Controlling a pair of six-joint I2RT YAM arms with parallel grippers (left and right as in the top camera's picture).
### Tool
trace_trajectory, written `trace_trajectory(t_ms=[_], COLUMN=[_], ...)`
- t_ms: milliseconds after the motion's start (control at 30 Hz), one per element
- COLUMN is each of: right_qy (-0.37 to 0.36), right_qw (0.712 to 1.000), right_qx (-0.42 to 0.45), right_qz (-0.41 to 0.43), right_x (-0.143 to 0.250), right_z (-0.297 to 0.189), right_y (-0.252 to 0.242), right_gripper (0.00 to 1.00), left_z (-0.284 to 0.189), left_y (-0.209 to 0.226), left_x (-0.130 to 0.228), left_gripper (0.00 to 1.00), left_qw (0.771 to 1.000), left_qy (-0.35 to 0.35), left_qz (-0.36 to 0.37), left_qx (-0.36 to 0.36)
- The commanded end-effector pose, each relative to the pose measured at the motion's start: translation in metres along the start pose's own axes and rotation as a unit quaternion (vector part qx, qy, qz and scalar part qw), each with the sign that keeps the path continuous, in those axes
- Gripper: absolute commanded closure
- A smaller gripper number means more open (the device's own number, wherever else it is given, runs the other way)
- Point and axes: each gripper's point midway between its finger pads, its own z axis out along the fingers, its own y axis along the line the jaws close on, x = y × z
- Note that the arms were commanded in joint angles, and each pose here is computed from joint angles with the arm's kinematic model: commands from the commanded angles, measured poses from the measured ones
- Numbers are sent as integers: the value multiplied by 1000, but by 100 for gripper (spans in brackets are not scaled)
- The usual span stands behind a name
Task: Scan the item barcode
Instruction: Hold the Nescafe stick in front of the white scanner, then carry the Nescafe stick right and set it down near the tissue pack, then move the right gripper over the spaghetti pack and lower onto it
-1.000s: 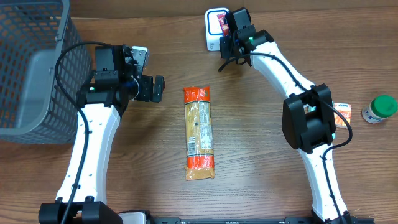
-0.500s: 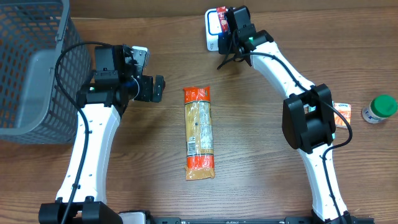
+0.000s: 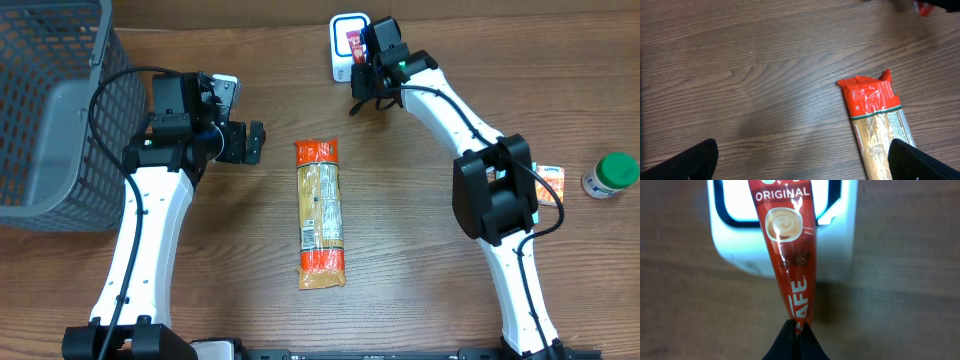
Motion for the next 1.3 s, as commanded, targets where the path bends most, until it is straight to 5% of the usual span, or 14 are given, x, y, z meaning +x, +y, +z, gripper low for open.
trace_trajectory(t_ms=[0,133,367,733,900,1033,1167,1267], right_qy=[-72,-50,73,259,302,320,313,309], right_qw=[997,998,990,935,890,881,894,901], right_qx=[-21,0,69,169,284,289,246,234], right_qz=[9,28,98,177,192,195,204,195], right_x=[-58,-52,17,118,163,183,180,178], right_z=[-103,-179,-267,-257,-250,-237,-222,-216], right_y=[11,-12,-77,-162,-205,-210,-192,-181], right_gripper=[96,96,90,96,96,95,81,57], left_z=[3,3,3,3,3,3,3,3], left_y=[2,2,2,2,2,2,2,2], left_x=[2,2,2,2,2,2,2,2], left_gripper=[0,0,0,0,0,0,0,0], left_qw=[1000,1000,1000,1000,1000,1000,1000,1000], left_qy=[5,5,5,5,5,5,5,5], left_qz=[-6,-6,-6,-6,-6,-6,-6,-6], left_qx=[-5,-5,-5,-5,-5,-5,-5,-5])
